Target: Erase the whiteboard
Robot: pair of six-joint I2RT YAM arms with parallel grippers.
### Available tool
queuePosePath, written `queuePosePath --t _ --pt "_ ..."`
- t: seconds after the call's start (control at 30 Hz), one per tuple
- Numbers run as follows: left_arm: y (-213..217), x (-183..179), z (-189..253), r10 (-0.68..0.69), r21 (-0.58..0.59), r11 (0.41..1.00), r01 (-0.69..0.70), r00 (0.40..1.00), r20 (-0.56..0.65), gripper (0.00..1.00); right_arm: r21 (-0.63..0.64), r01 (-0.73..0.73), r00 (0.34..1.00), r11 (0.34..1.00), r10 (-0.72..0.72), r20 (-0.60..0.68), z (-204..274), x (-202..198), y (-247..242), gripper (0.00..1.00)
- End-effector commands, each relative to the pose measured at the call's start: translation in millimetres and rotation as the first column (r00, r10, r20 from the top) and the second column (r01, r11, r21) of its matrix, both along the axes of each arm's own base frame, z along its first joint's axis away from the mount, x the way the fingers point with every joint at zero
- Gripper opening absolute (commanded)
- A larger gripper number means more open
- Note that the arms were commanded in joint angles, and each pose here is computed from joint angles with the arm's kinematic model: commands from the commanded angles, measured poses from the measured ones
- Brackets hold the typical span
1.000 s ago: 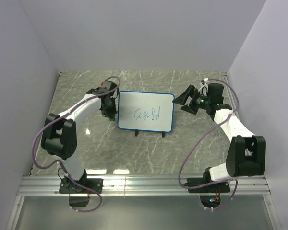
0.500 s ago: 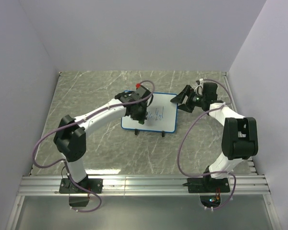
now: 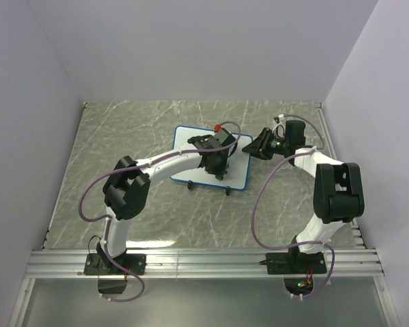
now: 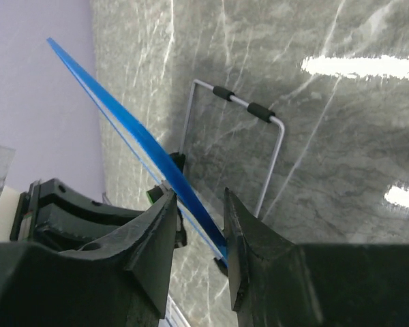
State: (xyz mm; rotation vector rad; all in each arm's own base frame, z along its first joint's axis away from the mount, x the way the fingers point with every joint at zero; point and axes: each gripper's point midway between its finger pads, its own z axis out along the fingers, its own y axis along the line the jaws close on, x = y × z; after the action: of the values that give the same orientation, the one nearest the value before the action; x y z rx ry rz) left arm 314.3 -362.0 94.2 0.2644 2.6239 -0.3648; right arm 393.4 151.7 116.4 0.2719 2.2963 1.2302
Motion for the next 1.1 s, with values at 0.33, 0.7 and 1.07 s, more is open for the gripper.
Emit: queuePosePath --t 0.33,0.7,1.07 --pt "-60 23 3 -0.065 -0.186 0.98 0.076 0.996 0.063 0.0 -0.1 -0.031 0.999 0.995 0.028 -0.027 -24 -16 17 0.06" --pt "-9 21 -28 -0.024 -0.075 0.997 0.031 0.995 0.097 0.0 -0.12 -0.07 0.997 0.99 0.069 -0.018 -11 -20 38 0.0" --pt "116 52 -57 0.237 -0.038 0.971 -0.234 0.967 0.096 0.0 -0.191 -0.094 0.995 0.977 0.095 -0.003 -1 -21 30 0.0"
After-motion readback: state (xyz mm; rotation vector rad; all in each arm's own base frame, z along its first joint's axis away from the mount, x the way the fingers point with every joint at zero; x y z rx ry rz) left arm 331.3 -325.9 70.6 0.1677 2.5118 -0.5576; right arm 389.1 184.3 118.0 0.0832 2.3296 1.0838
